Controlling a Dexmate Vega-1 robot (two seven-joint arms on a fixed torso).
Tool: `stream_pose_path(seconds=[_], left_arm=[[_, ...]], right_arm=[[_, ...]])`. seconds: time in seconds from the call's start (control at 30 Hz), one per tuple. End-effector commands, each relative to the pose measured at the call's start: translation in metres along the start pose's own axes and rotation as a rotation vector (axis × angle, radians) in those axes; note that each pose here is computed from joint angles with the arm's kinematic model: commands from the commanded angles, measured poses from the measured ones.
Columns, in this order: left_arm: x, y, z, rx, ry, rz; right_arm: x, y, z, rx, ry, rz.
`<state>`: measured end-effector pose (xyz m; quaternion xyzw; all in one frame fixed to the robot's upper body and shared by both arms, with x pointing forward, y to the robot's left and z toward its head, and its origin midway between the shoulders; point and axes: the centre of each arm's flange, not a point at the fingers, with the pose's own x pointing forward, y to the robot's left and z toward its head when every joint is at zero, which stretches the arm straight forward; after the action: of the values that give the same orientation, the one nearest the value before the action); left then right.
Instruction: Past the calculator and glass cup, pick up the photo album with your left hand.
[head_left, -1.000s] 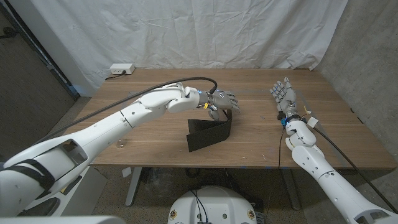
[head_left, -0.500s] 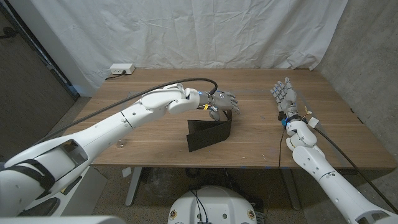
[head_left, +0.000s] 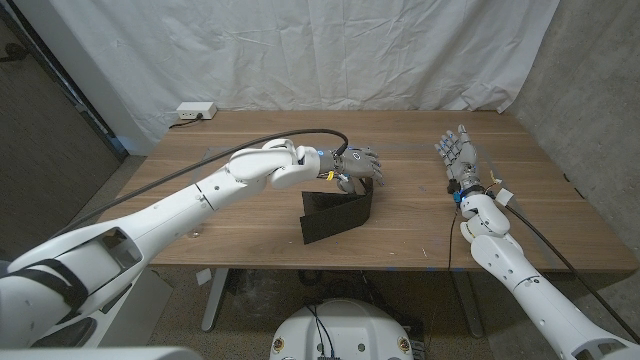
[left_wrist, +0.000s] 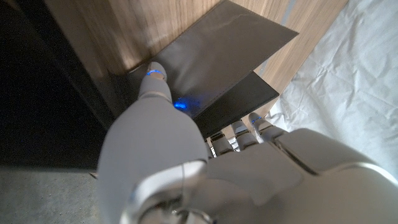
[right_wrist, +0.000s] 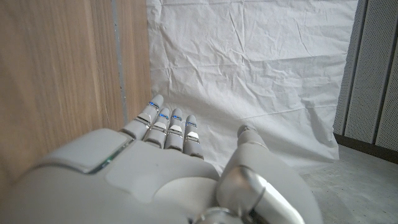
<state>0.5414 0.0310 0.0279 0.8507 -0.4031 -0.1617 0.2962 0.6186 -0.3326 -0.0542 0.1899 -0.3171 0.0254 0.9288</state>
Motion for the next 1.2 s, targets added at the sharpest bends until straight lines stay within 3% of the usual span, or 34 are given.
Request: stream_pose_path(seconds=[0.03, 0.2, 0.73, 0.8, 0.97, 1.1, 1.2], left_arm=[[0.002, 0.000, -0.001, -0.023, -0.001, 0.037], [0.002, -0.002, -0.007, -0.075, 0.002, 0.076], [0.000, -0.004, -0.006, -0.112, 0.015, 0.155], [0.002, -0.002, -0.006, -0.104, 0.015, 0.128], [0.002, -0.004, -0.006, -0.117, 0.027, 0.144], [0.004, -0.010, -0.011, -0.191, 0.049, 0.113], [0.002, -0.012, -0.009, -0.141, 0.057, 0.126]], right_arm=[[0.000, -0.001, 0.000, 0.000, 0.002, 0.000], [-0.001, -0.002, -0.001, 0.000, 0.003, 0.004], [-0.001, -0.003, 0.001, 0.000, 0.004, 0.007], [-0.001, -0.003, 0.000, 0.000, 0.005, 0.006], [0.000, -0.004, 0.000, 0.001, 0.007, 0.009], [0.001, -0.004, -0.001, 0.004, 0.009, 0.010], [0.002, -0.004, -0.001, 0.003, 0.010, 0.011]])
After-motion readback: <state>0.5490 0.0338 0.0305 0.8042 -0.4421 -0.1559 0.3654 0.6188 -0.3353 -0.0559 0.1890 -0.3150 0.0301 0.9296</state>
